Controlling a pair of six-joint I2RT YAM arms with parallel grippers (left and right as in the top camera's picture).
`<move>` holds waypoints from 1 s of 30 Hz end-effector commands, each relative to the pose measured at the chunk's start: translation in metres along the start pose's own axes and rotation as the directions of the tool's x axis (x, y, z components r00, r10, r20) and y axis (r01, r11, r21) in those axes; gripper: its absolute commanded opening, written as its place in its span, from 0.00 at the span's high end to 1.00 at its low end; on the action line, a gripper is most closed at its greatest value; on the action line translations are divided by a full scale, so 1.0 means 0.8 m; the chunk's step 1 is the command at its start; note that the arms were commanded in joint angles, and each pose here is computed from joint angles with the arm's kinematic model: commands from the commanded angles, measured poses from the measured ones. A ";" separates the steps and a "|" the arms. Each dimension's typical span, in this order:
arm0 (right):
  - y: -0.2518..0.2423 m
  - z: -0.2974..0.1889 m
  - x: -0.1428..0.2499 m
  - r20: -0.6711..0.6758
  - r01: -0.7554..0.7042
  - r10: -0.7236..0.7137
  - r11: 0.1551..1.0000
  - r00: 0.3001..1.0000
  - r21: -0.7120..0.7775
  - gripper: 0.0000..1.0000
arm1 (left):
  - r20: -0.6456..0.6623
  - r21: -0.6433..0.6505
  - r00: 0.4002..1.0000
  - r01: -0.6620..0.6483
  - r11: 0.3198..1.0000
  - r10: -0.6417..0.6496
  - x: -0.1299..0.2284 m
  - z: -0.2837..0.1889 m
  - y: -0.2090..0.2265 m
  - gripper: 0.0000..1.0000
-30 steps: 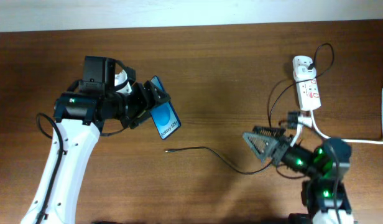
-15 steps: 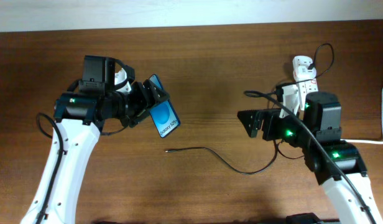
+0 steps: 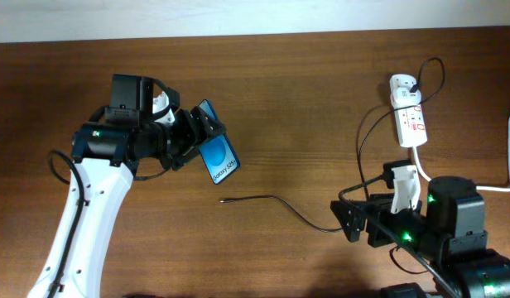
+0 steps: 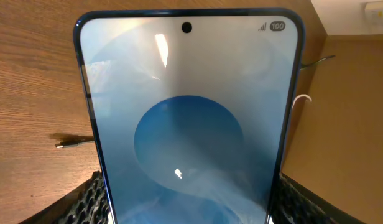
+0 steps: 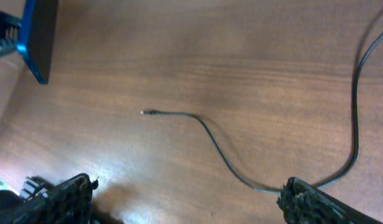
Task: Plug charger to phone and switch on socket
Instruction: 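Raise the right arm and move it toward the held phone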
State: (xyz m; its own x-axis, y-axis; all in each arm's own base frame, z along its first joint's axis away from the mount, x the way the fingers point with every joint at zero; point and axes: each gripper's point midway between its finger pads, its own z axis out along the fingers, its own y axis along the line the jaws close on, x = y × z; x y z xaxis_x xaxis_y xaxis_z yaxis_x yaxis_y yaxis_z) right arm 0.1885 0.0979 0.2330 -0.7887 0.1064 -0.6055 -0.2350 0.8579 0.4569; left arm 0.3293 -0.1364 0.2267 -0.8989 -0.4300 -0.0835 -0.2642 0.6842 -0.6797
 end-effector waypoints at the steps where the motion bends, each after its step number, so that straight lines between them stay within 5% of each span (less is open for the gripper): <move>1: 0.001 -0.003 0.002 -0.012 0.010 -0.010 1.000 1.000 0.006 0.02 | 0.022 0.046 0.999 -0.047 0.998 0.046 0.000 -0.016 -0.019 0.56; 17: 0.003 -0.003 -0.004 0.006 0.017 -0.017 1.000 1.000 0.001 0.02 | 0.019 0.046 1.000 -0.009 0.999 0.008 0.001 -0.016 -0.019 0.55; 21: 0.004 0.005 -0.008 -0.011 -0.151 0.151 0.988 0.989 -0.013 0.02 | 0.021 0.050 0.999 0.049 0.998 -0.050 -0.001 -0.016 -0.020 0.56; 30: 0.016 0.009 -0.031 0.038 -0.081 0.084 0.994 0.996 -0.073 0.02 | 0.051 0.091 0.991 0.120 0.989 -0.125 -0.013 -0.017 -0.031 0.58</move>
State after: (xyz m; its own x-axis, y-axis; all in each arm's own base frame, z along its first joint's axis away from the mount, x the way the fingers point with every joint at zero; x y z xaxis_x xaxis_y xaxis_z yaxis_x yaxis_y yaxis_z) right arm 0.2071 0.1063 0.2373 -0.8081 0.2180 -0.5473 -0.1581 0.8147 0.5579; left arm 0.3376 -0.1374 0.2318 -0.8543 -0.5192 -0.0258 -0.3529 0.6156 -0.7046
